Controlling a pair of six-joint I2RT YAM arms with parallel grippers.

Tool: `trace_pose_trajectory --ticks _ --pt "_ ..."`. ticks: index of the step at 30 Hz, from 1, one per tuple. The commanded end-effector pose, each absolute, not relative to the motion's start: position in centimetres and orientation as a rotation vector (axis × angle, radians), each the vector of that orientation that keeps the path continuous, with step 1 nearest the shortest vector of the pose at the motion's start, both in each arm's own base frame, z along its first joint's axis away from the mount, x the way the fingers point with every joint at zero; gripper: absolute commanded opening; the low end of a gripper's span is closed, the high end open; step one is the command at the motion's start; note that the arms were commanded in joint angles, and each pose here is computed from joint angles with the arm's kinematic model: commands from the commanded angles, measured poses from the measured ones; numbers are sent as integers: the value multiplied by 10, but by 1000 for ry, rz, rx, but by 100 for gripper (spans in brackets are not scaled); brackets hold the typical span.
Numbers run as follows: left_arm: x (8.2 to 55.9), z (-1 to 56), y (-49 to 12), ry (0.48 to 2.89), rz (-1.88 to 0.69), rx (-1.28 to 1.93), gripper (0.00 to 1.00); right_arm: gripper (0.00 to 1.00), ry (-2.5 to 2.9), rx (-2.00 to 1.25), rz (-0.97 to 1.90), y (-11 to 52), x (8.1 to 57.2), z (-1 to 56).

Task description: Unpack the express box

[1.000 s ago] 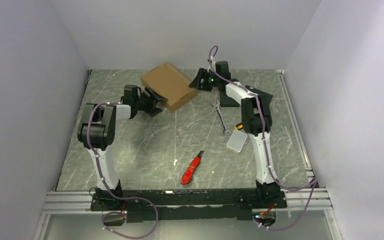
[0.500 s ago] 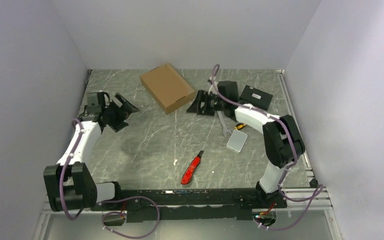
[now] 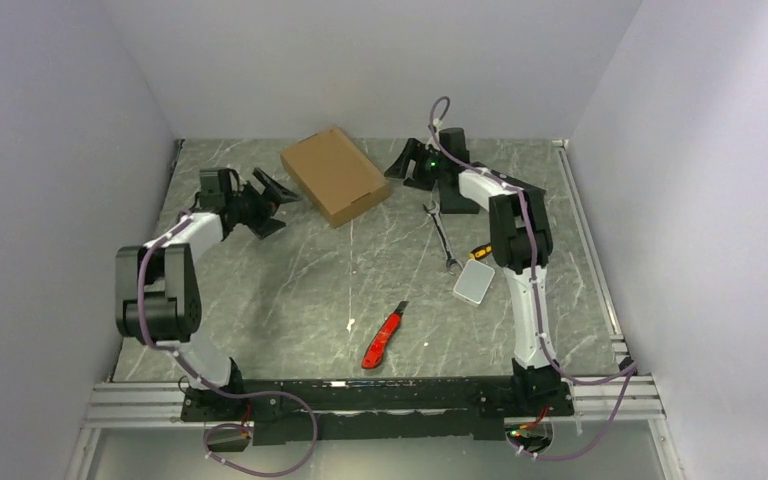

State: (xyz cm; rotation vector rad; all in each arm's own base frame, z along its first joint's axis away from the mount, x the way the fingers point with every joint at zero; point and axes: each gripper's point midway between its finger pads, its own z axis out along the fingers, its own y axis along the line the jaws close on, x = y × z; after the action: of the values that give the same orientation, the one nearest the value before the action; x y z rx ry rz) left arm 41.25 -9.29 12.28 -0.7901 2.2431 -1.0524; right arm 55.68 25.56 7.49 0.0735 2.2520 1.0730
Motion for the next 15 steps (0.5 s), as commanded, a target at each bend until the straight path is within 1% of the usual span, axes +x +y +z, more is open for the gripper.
trace_pose_trajectory --ticks 1,4,7,10,13,15 --pt "465 132 -113 2139 -1077 -667 96 78 2143 -32 1123 294 577 110" --pt "486 111 -112 2132 -1062 -686 92 71 2155 -47 1127 305 580 104" --pt "498 95 -118 2165 -984 -646 88 63 2170 -75 1103 311 578 99" --pt "502 83 -121 2222 -911 -628 87 55 2202 -115 1091 321 563 91" --pt "498 74 -128 2308 -889 -637 78 44 2228 -146 1104 332 540 87" --pt "488 69 -129 2354 -867 -644 75 40 2250 -166 1115 339 519 89"
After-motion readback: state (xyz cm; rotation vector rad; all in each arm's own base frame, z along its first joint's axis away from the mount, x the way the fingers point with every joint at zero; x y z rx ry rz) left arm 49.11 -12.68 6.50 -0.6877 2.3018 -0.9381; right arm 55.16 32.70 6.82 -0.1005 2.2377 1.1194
